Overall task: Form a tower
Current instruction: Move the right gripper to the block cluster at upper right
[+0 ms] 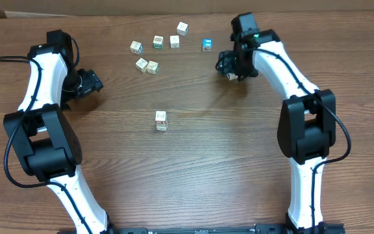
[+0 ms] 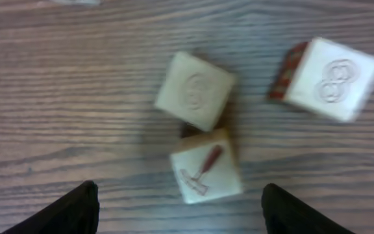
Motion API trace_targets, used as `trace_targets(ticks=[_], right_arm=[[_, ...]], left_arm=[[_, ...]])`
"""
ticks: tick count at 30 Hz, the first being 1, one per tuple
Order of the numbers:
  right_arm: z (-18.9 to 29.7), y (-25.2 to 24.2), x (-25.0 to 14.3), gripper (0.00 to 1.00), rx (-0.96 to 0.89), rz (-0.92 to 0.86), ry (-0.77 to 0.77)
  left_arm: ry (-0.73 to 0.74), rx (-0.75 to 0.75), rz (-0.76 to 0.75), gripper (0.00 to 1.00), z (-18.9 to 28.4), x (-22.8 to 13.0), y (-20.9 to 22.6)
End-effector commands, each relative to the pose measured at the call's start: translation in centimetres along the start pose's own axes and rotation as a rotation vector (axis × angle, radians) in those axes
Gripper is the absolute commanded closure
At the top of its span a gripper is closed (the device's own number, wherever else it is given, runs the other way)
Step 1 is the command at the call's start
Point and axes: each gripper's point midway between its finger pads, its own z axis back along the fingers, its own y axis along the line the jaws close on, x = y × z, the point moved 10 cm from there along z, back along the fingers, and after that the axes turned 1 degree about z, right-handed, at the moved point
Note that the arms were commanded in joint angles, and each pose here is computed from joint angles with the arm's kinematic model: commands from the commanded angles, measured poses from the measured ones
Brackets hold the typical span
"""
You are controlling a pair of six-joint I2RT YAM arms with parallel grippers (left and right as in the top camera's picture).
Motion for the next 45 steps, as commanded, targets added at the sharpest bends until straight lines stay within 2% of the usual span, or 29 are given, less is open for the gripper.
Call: trace_targets(ticks=[1,5,11,20,30,36,40,45], right_arm=[[-0.7,1.3,-0.7,0.23,0.013,0.039,0.003],[-0.9,1.5,-1.1,0.28,0.009,0.045,0.019],[-0.9,1.6,-2.2,0.28,-0.003,0.051,0.082],[-1.1,1.5,-1.1,0.22,-0.053,0.214,-0.002],[-1.7,1.3,-1.1,0.21,-0.046,0.212,-0.022],[-2.9,0.9,-2.0,0.16,-0.049,0.211,-0.009],[-3.1,0.9,-2.1,0.2,-0.044,0.211,-0.003],[-3.1,2.8,-2.7,0.22,0.065,0.234,0.02]], left_arm=[[0.006,0.008,-0.019,0.0,-0.4,-0.1,-0.3],[0.006,0.008,-0.019,0.0,-0.4,-0.1,-0.3],[0.006,0.008,-0.019,0.0,-0.4,-0.1,-0.3],[0.006,0.008,-0.019,0.01,-0.4,-0.1,-0.3],[0.006,0.008,-0.019,0.0,-0.4,-0.1,-0.3],[0.006,0.008,-0.019,0.0,-0.4,-0.1,-0.3],[0.006,0.008,-0.019,0.01,-0.4,-0.1,-0.3],[0.006,0.008,-0.019,0.0,-0.4,-0.1,-0.3]])
